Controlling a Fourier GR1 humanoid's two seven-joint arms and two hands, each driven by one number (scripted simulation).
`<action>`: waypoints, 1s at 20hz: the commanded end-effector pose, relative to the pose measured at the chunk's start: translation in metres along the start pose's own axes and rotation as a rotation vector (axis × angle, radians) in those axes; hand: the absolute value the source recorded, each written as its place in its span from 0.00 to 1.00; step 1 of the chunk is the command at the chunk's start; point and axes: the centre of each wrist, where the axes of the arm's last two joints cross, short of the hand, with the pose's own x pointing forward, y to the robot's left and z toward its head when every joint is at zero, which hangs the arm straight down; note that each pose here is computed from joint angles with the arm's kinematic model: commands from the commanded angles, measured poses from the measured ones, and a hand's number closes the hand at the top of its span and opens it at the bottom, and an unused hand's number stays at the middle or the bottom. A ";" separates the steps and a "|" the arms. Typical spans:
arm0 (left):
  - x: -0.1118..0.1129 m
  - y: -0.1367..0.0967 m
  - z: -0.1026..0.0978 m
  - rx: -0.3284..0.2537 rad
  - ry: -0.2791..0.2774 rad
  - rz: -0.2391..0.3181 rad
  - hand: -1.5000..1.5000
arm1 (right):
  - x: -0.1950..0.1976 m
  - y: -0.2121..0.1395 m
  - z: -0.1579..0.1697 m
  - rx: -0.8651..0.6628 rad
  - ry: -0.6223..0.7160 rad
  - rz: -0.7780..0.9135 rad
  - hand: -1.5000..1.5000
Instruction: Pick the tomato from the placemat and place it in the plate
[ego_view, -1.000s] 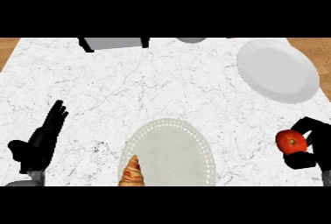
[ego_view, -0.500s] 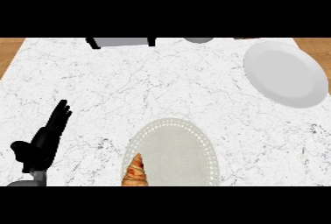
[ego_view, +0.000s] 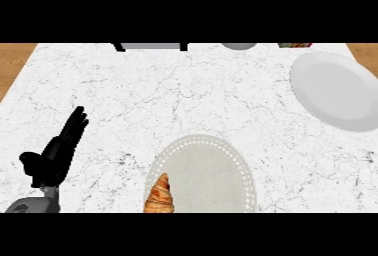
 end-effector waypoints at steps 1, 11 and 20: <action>-0.003 -0.012 0.006 -0.019 0.012 0.001 0.50 | -0.006 0.012 -0.020 0.009 -0.011 -0.027 1.00; -0.003 -0.002 -0.019 -0.028 -0.015 0.009 0.50 | 0.076 0.052 -0.077 0.122 -0.060 -0.092 1.00; -0.006 -0.016 0.002 -0.026 -0.024 -0.011 0.50 | 0.099 0.114 -0.104 0.170 -0.062 -0.117 1.00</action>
